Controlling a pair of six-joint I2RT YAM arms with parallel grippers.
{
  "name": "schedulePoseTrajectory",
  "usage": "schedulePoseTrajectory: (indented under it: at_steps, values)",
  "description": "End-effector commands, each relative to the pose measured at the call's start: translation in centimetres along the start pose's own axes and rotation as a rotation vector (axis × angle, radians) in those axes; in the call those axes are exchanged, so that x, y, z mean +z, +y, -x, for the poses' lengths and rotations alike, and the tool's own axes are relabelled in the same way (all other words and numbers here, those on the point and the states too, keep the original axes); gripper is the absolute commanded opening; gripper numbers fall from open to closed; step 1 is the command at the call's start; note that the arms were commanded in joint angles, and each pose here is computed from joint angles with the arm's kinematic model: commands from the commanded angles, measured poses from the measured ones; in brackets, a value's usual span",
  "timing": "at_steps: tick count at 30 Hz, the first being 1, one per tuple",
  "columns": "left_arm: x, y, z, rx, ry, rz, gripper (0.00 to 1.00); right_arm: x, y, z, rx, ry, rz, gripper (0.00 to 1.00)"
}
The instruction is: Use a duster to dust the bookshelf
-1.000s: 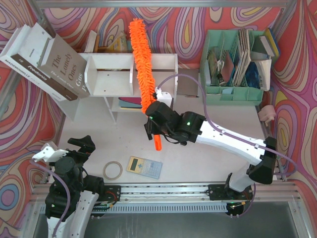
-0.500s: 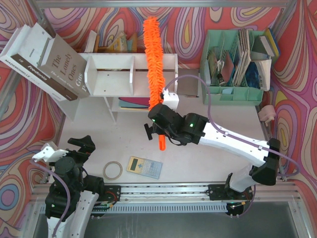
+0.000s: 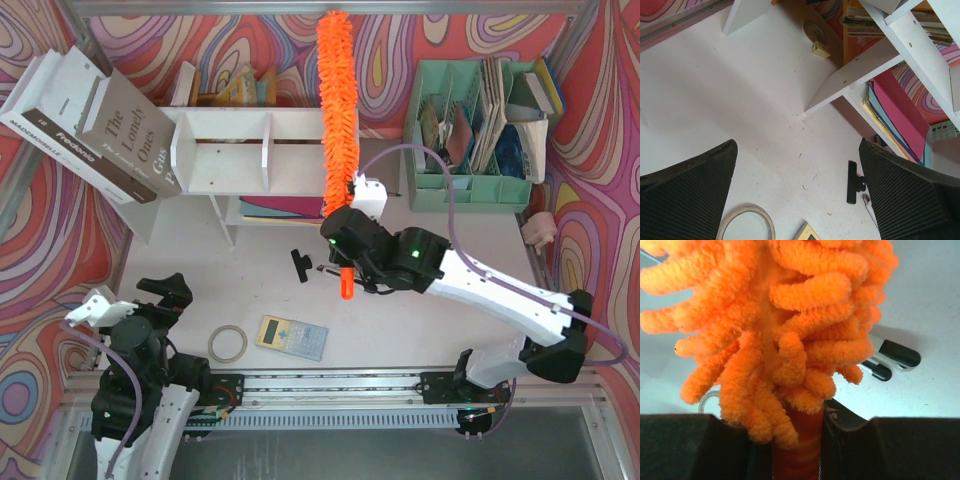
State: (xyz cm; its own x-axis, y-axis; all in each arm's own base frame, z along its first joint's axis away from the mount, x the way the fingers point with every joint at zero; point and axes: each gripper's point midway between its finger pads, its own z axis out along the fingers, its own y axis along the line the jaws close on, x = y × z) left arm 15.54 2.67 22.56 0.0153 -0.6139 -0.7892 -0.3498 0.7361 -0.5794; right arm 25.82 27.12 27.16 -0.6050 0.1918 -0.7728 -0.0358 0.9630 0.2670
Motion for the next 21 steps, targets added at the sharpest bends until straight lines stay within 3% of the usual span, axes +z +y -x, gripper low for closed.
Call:
schedulePoseTrajectory:
  at_steps: [1,12,21]
  values:
    - [0.0,0.2,-0.1,-0.003,-0.007,0.001,0.99,-3.4,-1.8,4.5,-0.012,-0.128,0.005,0.0]
    - [0.0,0.1,-0.1,-0.002,-0.005,0.0,0.99,-3.9,-5.7,4.2,-0.013,-0.122,-0.064,0.0]
    - [0.1,0.1,-0.1,-0.001,-0.005,0.0,0.98,-3.3,-8.2,1.2,0.046,-0.04,-0.115,0.0]
